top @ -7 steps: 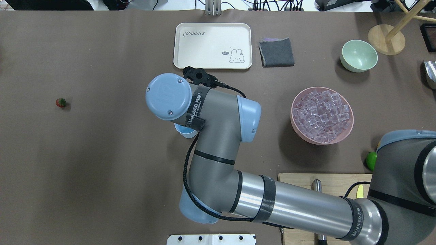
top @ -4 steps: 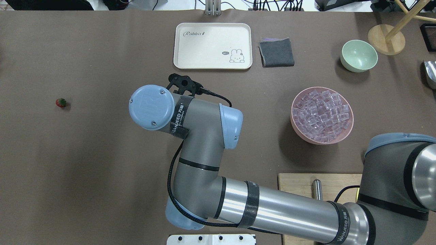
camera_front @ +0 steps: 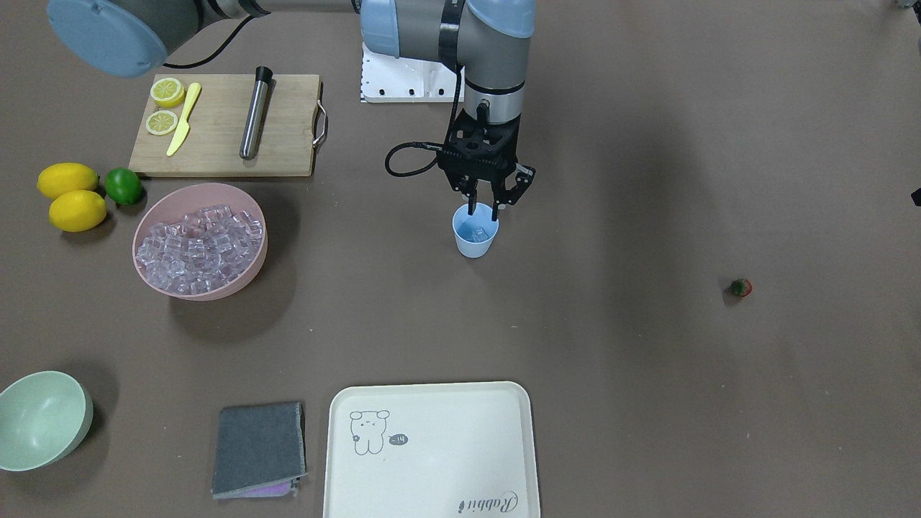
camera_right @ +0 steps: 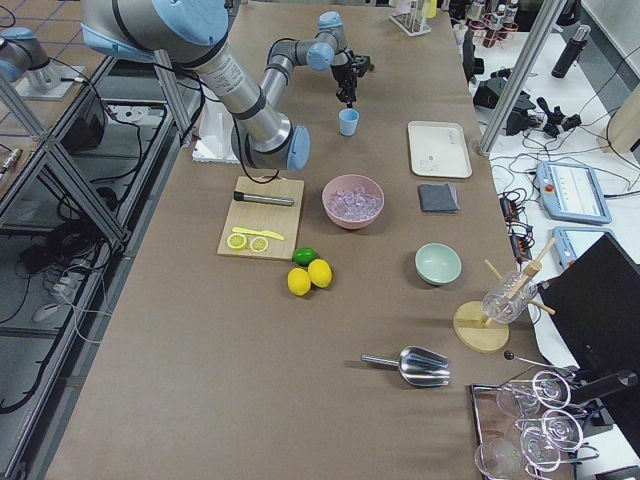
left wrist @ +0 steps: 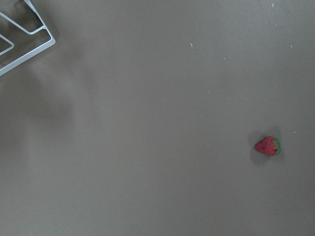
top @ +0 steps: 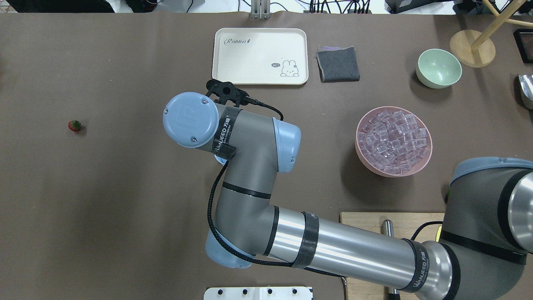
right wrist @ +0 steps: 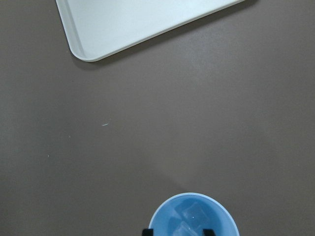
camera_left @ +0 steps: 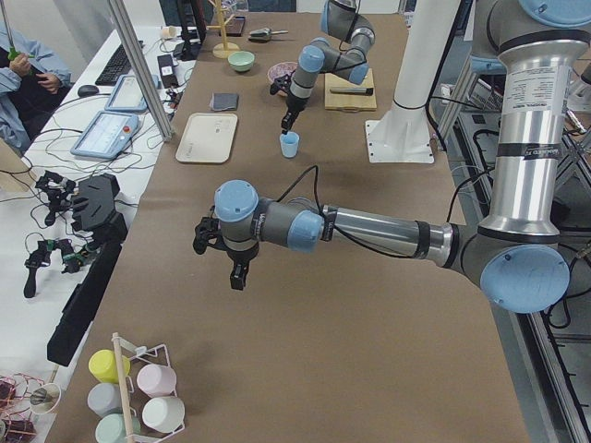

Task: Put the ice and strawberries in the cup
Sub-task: 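Open the right gripper to drop the ice cube into the cup, then move the right gripper back over the pink bowl of ice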

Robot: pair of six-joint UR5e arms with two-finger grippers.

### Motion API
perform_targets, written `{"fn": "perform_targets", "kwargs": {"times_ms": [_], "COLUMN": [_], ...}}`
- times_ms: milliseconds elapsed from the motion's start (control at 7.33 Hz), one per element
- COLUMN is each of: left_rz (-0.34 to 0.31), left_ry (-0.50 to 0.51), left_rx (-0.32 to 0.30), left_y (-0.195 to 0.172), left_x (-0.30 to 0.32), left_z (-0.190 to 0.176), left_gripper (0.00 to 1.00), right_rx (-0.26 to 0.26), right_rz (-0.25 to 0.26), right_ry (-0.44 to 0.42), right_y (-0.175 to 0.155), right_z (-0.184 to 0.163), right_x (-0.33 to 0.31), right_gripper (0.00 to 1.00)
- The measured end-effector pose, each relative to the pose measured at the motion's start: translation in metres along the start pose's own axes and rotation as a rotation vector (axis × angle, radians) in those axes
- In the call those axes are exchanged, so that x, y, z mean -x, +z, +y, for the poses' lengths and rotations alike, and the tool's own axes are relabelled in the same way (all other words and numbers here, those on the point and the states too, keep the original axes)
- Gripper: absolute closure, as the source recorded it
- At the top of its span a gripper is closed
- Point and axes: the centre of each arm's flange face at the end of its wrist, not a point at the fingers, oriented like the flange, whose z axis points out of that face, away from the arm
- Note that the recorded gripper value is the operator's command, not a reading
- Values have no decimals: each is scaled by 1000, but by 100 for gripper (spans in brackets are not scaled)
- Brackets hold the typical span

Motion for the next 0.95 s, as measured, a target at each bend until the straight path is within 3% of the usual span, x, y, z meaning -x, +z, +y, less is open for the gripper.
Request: {"fn": "perform_targets", "kwargs": {"times_ms": [273,545,682,955], "left_rz": [13,16,16,16], "left_ry": [2,-1,0,6], "left_rx": [0,3,3,-3], "left_y": [2,5,6,7], "left_x": [2,5,6,8], "left_z": [4,6,8,11], "left_gripper": [2,2,2,2], "right_rx": [5,26,28,44], "right_rz": [13,88,108,100], "right_ry": [8,12,-54,-230], "right_y": [-2,-4,-7,-22], "right_z": [-9,-48,-67,-106], "right_x": [-5,-34,-70,-168], "right_gripper": [0,0,0,1]}}
